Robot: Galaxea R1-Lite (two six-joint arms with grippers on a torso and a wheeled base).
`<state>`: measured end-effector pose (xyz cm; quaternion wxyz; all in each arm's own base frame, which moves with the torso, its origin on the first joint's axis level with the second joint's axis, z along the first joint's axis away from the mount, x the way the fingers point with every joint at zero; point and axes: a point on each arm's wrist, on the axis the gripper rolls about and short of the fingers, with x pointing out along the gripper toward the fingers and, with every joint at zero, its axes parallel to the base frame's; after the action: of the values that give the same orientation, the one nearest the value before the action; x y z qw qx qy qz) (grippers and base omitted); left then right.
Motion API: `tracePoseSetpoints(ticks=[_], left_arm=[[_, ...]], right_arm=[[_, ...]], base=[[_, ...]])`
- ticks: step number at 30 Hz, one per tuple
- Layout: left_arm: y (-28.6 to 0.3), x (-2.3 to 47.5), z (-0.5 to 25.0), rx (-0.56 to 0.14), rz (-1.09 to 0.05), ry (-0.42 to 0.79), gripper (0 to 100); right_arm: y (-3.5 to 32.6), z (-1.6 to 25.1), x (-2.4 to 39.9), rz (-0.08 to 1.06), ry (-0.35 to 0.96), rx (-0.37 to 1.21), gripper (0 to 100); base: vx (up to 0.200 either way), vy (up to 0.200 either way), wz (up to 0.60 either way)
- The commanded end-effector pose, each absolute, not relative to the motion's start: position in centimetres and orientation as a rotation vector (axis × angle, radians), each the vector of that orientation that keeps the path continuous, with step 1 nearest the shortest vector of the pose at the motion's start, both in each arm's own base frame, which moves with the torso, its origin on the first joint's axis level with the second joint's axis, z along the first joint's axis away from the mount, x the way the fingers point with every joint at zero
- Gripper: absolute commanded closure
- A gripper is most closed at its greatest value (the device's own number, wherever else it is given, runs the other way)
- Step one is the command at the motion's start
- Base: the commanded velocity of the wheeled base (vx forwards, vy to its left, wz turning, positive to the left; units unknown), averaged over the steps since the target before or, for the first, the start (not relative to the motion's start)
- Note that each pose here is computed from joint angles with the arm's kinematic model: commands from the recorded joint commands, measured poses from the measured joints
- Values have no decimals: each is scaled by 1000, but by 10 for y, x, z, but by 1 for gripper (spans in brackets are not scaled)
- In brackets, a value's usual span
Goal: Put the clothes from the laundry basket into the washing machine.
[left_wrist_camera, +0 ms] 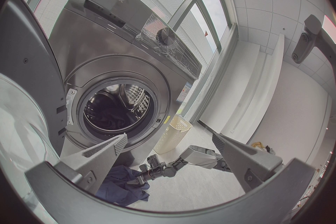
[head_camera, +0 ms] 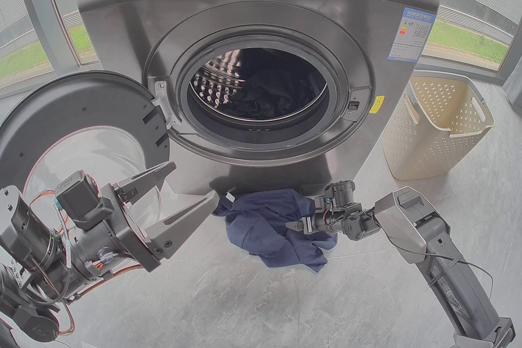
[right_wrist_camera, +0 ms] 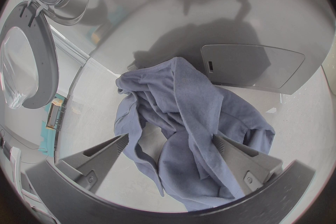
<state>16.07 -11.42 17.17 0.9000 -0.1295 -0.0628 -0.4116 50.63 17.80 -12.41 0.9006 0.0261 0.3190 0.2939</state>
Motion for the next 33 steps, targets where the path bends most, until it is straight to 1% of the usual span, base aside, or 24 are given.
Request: tracePoseSetpoints(ticks=[1, 6, 13, 16, 18, 19, 20, 21, 22, 25, 31, 33], left_arm=[[-115, 162, 172, -269, -851, -132, 0], [-115, 161, 173, -291, -852, -129, 0], [-114, 161, 174, -292, -851, -132, 0], [-112, 161, 174, -294, -842, -133, 0], [-109, 161, 176, -297, -833, -145, 0], [-108, 161, 177, -297, -833, -146, 0], [-108, 161, 177, -297, -833, -146, 0], [-107, 162, 178, -296, -827, -152, 0], [-106, 162, 178, -296, -826, -157, 0], [-106, 162, 178, -296, -826, -157, 0], [-109, 162, 177, -296, -835, -149, 0], [-109, 163, 176, -295, -836, -145, 0]], right_arm=[[178, -125, 506, 609, 669, 54, 100], [178, -125, 506, 608, 668, 56, 100], [178, -124, 507, 607, 655, 56, 100], [170, -123, 510, 592, 638, 59, 100], [155, -104, 519, 565, 600, 70, 100], [153, -100, 520, 563, 593, 71, 100], [153, -100, 520, 563, 593, 71, 100], [147, -86, 519, 555, 590, 65, 100], [142, -81, 514, 550, 607, 61, 100], [137, -75, 506, 549, 631, 57, 100], [125, -76, 495, 552, 623, 45, 100], [116, -75, 490, 550, 630, 43, 100]], base=[[0, 0, 0], [0, 0, 0], [0, 0, 0], [0, 0, 0], [0, 0, 0], [0, 0, 0], [0, 0, 0], [0, 0, 0], [0, 0, 0], [0, 0, 0], [0, 0, 0], [0, 0, 0]])
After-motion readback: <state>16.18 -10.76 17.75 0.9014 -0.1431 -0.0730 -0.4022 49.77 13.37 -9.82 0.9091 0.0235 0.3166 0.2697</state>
